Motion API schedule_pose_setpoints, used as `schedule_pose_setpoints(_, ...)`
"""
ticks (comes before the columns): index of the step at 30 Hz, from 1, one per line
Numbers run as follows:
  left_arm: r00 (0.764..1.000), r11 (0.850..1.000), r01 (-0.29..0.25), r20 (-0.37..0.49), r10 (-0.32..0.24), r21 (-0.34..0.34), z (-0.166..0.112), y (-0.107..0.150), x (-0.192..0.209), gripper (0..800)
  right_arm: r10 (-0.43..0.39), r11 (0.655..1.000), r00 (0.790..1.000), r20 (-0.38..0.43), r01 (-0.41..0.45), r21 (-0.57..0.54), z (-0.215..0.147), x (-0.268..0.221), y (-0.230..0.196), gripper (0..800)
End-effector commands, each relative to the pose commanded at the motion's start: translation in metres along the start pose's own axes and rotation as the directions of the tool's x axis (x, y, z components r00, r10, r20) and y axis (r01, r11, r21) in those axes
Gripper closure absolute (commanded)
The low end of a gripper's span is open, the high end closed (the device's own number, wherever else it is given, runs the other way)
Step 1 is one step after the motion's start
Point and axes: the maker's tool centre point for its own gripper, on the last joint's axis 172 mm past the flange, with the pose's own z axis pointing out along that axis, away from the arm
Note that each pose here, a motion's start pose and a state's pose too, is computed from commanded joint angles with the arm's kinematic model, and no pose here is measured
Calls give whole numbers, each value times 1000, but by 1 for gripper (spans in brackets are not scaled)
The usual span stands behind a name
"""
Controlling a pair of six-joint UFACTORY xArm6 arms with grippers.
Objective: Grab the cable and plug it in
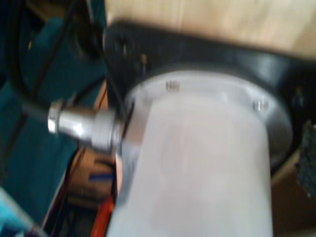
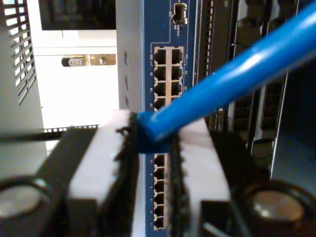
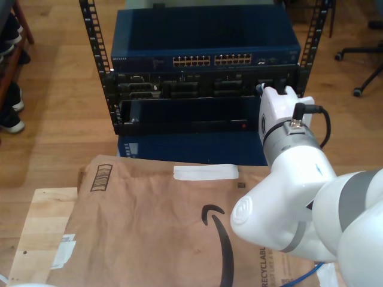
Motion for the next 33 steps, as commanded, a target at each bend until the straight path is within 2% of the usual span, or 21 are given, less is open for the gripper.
schedule_pose_setpoints(2, 1000, 1000, -6, -26, 6, -5, 12, 3, 5, 2, -1, 1000, 1000, 0, 1, -1, 0, 0, 1, 799)
schedule_pose_setpoints(12, 999, 1000, -18, -38, 17, -10, 22, 6, 7, 2, 12, 1000, 1000, -14, -13, -7, 0, 5, 2, 799)
schedule_pose_setpoints(15, 999, 999, -33, 1, 33, -9, 36, 9, 1, 1, 17, 1000, 1000, -10, -17, -2, -2, 3, -1, 799)
schedule_pose_setpoints(19, 1000, 1000, -4, 15, 5, -28, 37, 5, 1, 0, 24, 1000, 1000, -2, -24, -2, -6, -3, -1, 799)
schedule_pose_setpoints(26, 1000, 1000, -8, 18, 8, -28, 38, 5, 0, 0, 28, 1000, 1000, -2, -28, 7, -7, -2, -7, 800)
schedule_pose_setpoints(30, 1000, 1000, -8, 18, 8, -28, 38, 5, 0, 0, -63, 997, 998, 18, 62, 42, -11, -14, -28, 800)
schedule_pose_setpoints(33, 1000, 1000, -6, 18, 7, -28, 38, 5, 0, 0, -56, 998, 998, 30, 55, 27, -12, -27, -21, 800)
